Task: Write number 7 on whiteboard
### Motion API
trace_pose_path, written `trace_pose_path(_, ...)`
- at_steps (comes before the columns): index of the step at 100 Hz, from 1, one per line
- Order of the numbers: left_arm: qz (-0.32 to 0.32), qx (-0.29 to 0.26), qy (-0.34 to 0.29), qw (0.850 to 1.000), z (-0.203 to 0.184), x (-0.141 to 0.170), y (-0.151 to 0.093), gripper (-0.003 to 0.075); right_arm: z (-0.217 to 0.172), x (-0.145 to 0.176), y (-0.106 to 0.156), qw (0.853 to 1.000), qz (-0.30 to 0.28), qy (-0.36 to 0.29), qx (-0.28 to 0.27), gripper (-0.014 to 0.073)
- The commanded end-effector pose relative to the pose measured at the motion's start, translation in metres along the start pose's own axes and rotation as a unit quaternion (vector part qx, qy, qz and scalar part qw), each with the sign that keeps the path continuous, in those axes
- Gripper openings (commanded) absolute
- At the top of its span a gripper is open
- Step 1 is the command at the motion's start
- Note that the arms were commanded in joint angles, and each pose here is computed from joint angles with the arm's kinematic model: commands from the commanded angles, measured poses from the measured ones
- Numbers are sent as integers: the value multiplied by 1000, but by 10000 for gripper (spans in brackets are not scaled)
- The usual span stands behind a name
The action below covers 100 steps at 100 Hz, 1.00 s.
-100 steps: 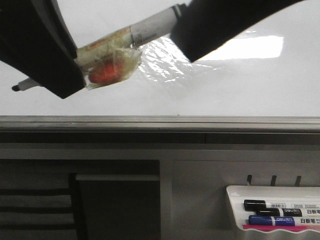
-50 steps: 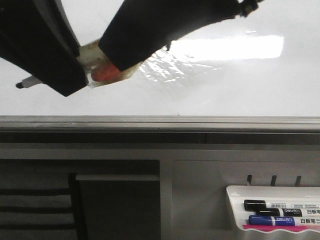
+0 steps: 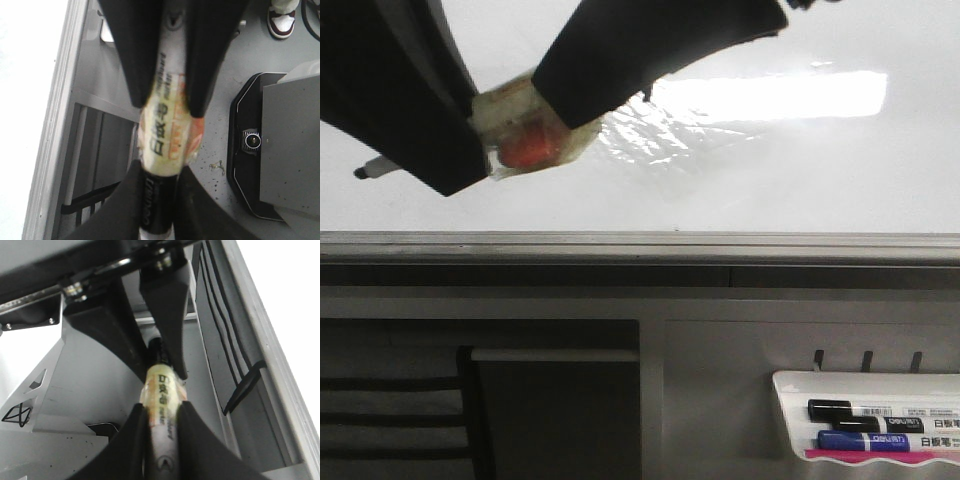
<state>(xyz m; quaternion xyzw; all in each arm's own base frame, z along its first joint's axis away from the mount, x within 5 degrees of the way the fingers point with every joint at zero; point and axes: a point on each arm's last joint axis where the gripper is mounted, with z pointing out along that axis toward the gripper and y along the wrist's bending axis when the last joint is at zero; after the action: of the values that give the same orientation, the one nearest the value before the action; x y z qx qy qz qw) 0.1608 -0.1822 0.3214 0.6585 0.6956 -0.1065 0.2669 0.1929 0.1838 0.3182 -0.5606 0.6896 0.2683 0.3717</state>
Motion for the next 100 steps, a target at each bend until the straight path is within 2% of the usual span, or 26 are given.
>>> trace_pose_path(1,-16,-24,-48,998,-13,-12,2,-15,-10,-16,0,999,-1,-39,17,-39)
trace_pose_path(7,-15,-24,-47,998,-13,-12,3,24,-10,-16,0,999,-1,-39,17,-55)
trace_pose_path(26,-26,-48,-57,997,-25,-15,8,322,-11,-15,-1,999,-5,-36,19,-53)
trace_pose_path(33,-49,-70,-68,994,-38,-15,13,374,-14,-16,0,999,-6,-35,28,-53)
trace_pose_path(50,-112,-135,-103,979,-76,6,16,376,-41,-28,-4,996,3,-1,94,-53)
trace_pose_path(66,-172,-196,-145,954,-96,31,13,376,-63,-35,-15,980,62,26,186,-48)
trace_pose_path(74,-197,-215,-159,943,-98,44,8,376,-67,-34,-24,960,144,10,239,-45)
trace_pose_path(83,-215,-225,-163,936,-95,53,6,375,-64,-28,-29,944,193,-2,266,-44)
trace_pose_path(100,-224,-230,-165,933,-91,58,4,375,-51,-21,-37,937,182,-63,292,-44)
